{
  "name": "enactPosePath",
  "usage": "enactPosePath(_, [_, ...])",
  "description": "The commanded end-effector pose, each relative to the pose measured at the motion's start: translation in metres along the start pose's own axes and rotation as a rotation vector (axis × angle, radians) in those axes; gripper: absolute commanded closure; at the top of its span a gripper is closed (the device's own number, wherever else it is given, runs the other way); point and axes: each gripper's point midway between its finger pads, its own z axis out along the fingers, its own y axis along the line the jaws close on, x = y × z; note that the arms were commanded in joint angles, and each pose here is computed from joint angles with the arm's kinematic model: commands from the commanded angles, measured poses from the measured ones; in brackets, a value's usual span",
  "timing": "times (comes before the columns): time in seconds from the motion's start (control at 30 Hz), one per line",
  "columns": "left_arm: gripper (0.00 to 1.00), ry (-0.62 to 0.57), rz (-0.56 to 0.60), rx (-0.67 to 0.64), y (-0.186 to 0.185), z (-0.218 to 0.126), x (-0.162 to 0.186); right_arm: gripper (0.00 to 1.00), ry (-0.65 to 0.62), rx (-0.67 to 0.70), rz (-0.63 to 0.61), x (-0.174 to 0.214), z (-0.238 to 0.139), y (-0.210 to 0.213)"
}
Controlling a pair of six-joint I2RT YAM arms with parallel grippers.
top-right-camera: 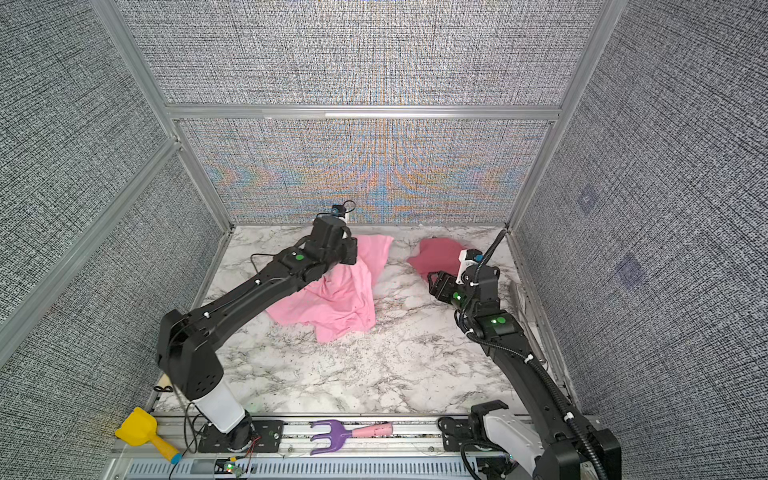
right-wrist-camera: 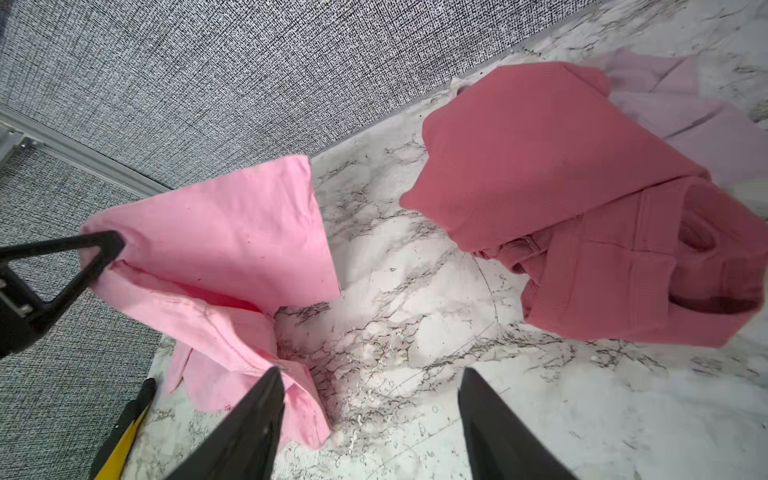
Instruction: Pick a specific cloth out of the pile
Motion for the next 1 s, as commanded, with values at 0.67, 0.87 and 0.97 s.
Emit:
enactPosePath(0.67, [1.00,-0.111,-0.372,-0.387,0.242,-0.090,0.037,0.32,-0.003,-0.159,-0.028,-0.016,0.017,0.050])
enactPosePath(0.87, [1.00,-0.066,-0.423,-0.430,0.267,-0.078,0.063,0.32,0.018,-0.177,-0.044,-0.008,0.023,0.058])
enactPosePath(0.97, [1.00,-0.040,-0.443,-0.449,0.276,-0.070,0.074,0.32,0.029,-0.181,-0.048,-0.005,0.026,0.060])
